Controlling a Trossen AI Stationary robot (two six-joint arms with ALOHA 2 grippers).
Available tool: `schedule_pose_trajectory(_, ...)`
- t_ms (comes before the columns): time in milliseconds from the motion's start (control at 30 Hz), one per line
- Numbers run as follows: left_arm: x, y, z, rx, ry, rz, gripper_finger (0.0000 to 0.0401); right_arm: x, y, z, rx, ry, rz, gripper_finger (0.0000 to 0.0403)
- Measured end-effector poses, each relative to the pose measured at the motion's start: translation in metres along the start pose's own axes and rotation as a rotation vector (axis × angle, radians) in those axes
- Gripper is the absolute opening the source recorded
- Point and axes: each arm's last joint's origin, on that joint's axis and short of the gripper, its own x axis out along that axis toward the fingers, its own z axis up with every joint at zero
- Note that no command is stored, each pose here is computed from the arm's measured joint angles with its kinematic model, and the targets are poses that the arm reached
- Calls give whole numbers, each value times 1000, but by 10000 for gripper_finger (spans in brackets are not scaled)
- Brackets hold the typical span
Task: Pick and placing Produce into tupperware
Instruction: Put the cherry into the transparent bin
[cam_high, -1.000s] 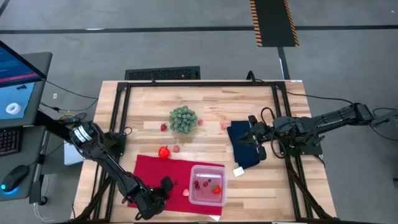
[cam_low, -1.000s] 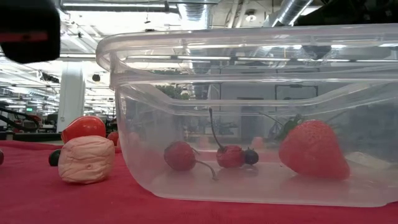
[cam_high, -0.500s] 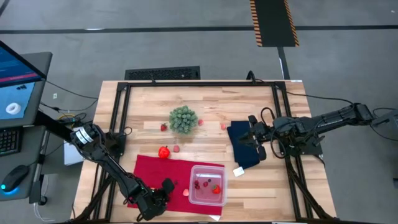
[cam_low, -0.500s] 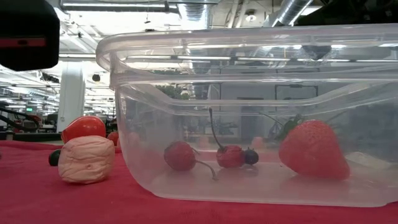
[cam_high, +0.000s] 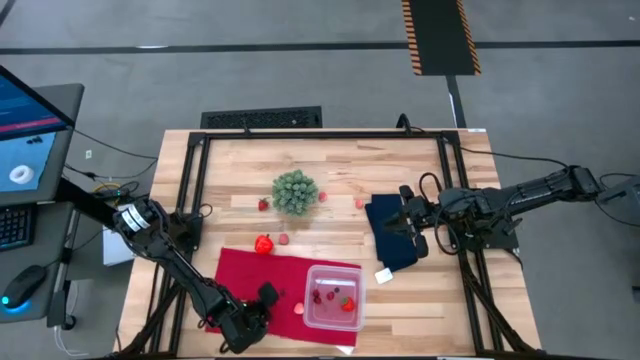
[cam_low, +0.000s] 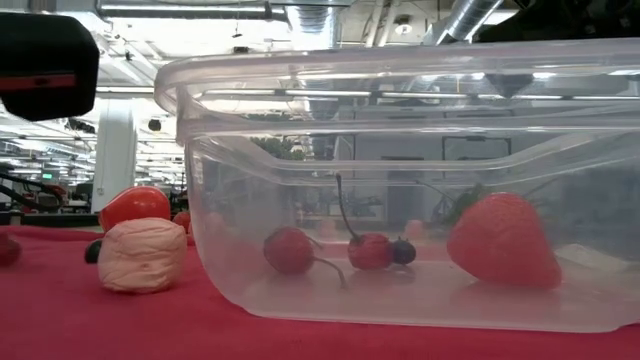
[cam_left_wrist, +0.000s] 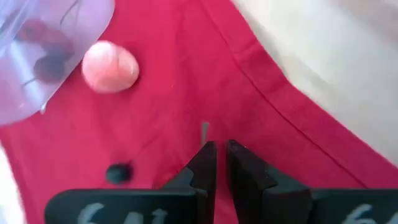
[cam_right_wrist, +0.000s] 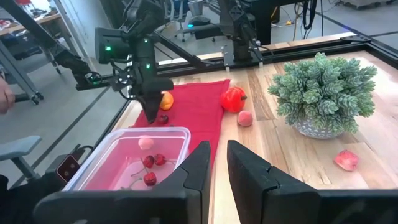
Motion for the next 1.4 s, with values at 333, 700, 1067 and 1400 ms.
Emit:
schedule_pose_trajectory(333, -11, 7, 22, 8, -21, 50, 29, 0, 0, 0, 0, 1, 0, 77)
schedule_pose_trajectory(700, -13, 8, 16, 35, 69, 60, 29, 0, 0, 0, 0, 1, 0, 77)
schedule_pose_trajectory(1067, -11, 7, 12, 32, 66, 47, 29, 0, 0, 0, 0, 1, 0, 77)
schedule_pose_trajectory(1400, -10, 9, 10, 53, 78, 86, 29, 0, 0, 0, 0, 1, -1, 77)
